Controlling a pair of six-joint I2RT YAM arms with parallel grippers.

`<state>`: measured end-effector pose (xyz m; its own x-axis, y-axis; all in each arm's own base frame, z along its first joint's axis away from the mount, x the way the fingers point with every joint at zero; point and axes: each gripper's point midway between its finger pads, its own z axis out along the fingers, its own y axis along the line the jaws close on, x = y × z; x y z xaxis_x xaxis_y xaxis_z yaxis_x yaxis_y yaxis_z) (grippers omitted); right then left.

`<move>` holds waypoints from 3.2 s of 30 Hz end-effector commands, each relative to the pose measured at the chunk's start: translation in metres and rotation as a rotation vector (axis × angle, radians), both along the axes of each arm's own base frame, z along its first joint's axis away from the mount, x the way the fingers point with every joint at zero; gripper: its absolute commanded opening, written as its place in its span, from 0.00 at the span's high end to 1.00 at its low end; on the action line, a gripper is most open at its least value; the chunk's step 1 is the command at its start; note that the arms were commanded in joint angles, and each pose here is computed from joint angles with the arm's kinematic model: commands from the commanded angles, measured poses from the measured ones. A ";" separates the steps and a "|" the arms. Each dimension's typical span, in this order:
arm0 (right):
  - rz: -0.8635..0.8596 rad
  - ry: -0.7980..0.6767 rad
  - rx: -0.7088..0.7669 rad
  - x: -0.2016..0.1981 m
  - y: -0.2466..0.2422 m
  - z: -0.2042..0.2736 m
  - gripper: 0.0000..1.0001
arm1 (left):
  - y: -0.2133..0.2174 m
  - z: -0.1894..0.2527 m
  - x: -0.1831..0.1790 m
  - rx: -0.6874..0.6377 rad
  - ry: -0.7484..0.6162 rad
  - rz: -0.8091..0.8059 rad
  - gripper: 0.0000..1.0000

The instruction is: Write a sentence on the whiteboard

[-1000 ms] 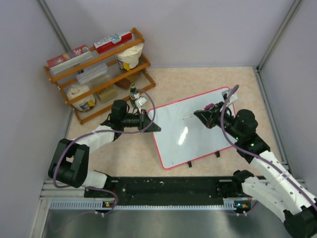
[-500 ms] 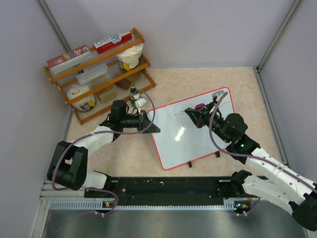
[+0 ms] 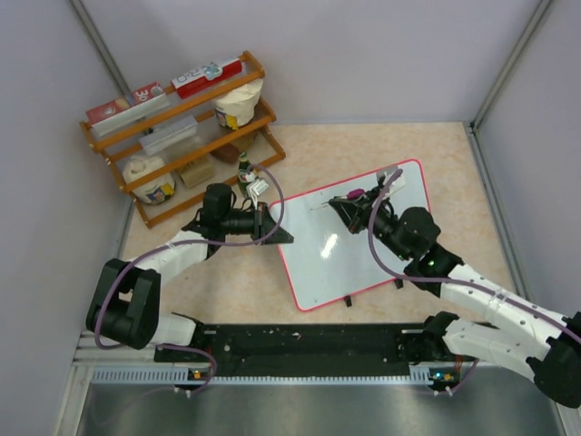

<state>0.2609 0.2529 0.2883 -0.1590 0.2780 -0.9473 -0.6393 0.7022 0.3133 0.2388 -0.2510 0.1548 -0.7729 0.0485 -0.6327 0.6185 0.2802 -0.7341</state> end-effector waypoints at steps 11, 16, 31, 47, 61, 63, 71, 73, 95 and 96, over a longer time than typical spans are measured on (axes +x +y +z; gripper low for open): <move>-0.015 -0.057 0.069 0.013 0.023 0.036 1.00 | 0.009 -0.041 0.003 0.121 -0.033 0.025 1.00; -0.012 -0.050 0.065 0.015 0.029 0.034 1.00 | 0.010 -0.042 0.001 0.131 -0.035 0.018 1.00; -0.033 -0.009 0.033 0.024 0.036 0.017 1.00 | 0.009 -0.041 0.002 0.128 -0.033 0.009 1.00; 0.046 0.054 -0.035 0.014 0.045 -0.009 1.00 | 0.009 -0.046 0.001 0.134 -0.020 0.005 1.00; -0.048 0.107 -0.076 0.019 0.028 -0.031 1.00 | 0.008 -0.049 0.001 0.146 -0.019 0.005 1.00; -0.054 0.108 -0.077 0.018 0.025 -0.032 1.00 | 0.008 -0.049 0.000 0.146 -0.019 0.004 1.00; -0.062 0.115 -0.085 0.016 0.021 -0.037 1.00 | 0.008 -0.050 0.000 0.150 -0.018 0.002 1.00; -0.061 0.119 -0.092 0.015 0.020 -0.040 1.00 | 0.008 -0.052 0.000 0.152 -0.016 0.002 1.00; 0.009 0.143 -0.025 0.007 0.033 -0.039 1.00 | 0.007 -0.054 -0.003 0.158 -0.016 -0.004 1.00; 0.008 0.144 -0.015 0.008 0.034 -0.036 1.00 | 0.007 -0.055 -0.003 0.158 -0.014 -0.004 1.00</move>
